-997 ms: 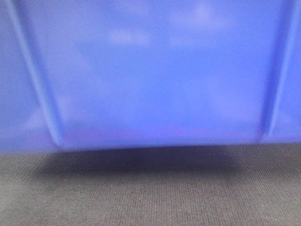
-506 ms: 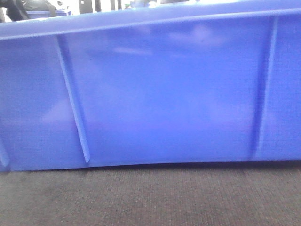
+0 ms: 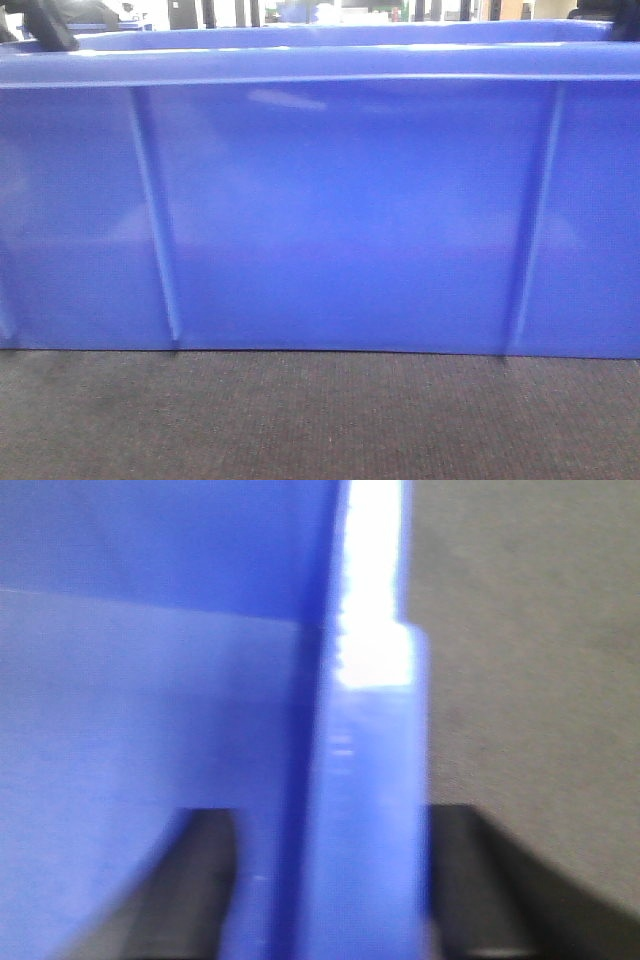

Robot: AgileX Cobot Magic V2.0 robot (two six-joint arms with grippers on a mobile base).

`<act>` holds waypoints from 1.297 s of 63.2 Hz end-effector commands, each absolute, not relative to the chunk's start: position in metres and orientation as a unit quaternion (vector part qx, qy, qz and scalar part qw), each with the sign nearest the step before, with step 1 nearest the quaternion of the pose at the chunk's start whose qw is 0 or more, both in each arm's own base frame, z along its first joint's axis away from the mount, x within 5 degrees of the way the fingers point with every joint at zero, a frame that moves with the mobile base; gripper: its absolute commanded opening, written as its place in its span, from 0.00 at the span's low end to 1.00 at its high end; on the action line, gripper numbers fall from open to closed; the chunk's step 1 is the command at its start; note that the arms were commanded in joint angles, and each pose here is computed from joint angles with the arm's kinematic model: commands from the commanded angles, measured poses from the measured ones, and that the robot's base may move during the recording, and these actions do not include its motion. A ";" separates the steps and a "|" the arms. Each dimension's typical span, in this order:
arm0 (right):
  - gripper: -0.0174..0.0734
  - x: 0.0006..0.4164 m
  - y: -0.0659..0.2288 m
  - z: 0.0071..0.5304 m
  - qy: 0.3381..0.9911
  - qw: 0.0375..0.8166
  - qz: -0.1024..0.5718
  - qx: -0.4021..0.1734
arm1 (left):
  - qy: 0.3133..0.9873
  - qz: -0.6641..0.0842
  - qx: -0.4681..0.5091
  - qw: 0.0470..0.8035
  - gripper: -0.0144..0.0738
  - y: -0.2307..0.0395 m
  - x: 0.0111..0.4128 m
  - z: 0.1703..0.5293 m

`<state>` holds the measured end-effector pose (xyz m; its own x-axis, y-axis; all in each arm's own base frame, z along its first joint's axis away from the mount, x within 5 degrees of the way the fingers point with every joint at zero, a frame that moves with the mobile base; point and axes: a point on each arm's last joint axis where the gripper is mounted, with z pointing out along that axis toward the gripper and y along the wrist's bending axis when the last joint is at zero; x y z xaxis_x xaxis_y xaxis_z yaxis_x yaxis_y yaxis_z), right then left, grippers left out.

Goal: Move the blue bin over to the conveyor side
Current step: 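Lower the blue bin onto the conveyor belt with both grippers, then open both grippers and release the blue bin's walls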

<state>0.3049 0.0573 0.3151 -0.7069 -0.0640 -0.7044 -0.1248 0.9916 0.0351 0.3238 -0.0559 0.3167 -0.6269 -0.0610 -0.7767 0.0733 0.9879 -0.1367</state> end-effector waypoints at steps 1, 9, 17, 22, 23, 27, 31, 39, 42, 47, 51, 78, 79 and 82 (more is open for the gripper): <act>0.65 0.309 0.063 0.333 0.897 0.434 0.052 -0.060 | 0.868 -0.102 0.000 0.485 0.64 -0.063 0.325 0.340; 0.67 0.309 0.062 0.348 0.892 0.444 0.051 -0.061 | 0.858 -0.089 0.015 0.505 0.79 -0.061 0.324 0.358; 0.67 0.304 0.061 0.378 0.879 0.469 0.054 -0.059 | 0.838 -0.081 0.024 0.539 0.80 -0.059 0.320 0.385; 0.67 0.299 0.060 0.400 0.869 0.487 0.056 -0.057 | 0.823 -0.084 0.023 0.561 0.78 -0.058 0.315 0.403; 0.66 0.297 0.060 0.404 0.868 0.490 0.056 -0.057 | 0.820 -0.085 0.023 0.565 0.77 -0.058 0.313 0.406; 0.60 0.292 0.058 0.418 0.863 0.499 0.057 -0.056 | 0.807 -0.088 0.022 0.584 0.72 -0.057 0.306 0.422; 0.46 0.284 0.057 0.435 0.858 0.508 0.058 -0.055 | 0.793 -0.091 0.022 0.602 0.61 -0.055 0.298 0.436; 0.14 0.271 0.054 0.458 0.841 0.536 0.062 -0.053 | 0.766 -0.094 0.023 0.636 0.30 -0.052 0.282 0.459; 0.08 0.266 0.053 0.466 0.834 0.546 0.066 -0.052 | 0.753 -0.096 0.022 0.651 0.15 -0.051 0.276 0.467; 0.12 0.259 0.055 0.473 0.831 0.547 0.090 -0.045 | 0.738 -0.094 0.025 0.667 0.16 -0.050 0.270 0.474; 0.11 0.252 0.056 0.477 0.833 0.541 0.109 -0.041 | 0.742 -0.093 0.025 0.664 0.17 -0.049 0.267 0.474; 0.11 0.171 0.038 0.452 0.802 0.586 0.109 -0.040 | 0.754 -0.094 0.024 0.650 0.16 -0.038 0.210 0.431; 0.11 0.169 0.037 0.446 0.802 0.586 0.108 -0.040 | 0.754 -0.094 0.024 0.649 0.16 -0.038 0.206 0.427; 0.11 0.158 0.034 0.436 0.789 0.604 0.107 -0.039 | 0.751 -0.095 0.025 0.653 0.16 -0.036 0.197 0.419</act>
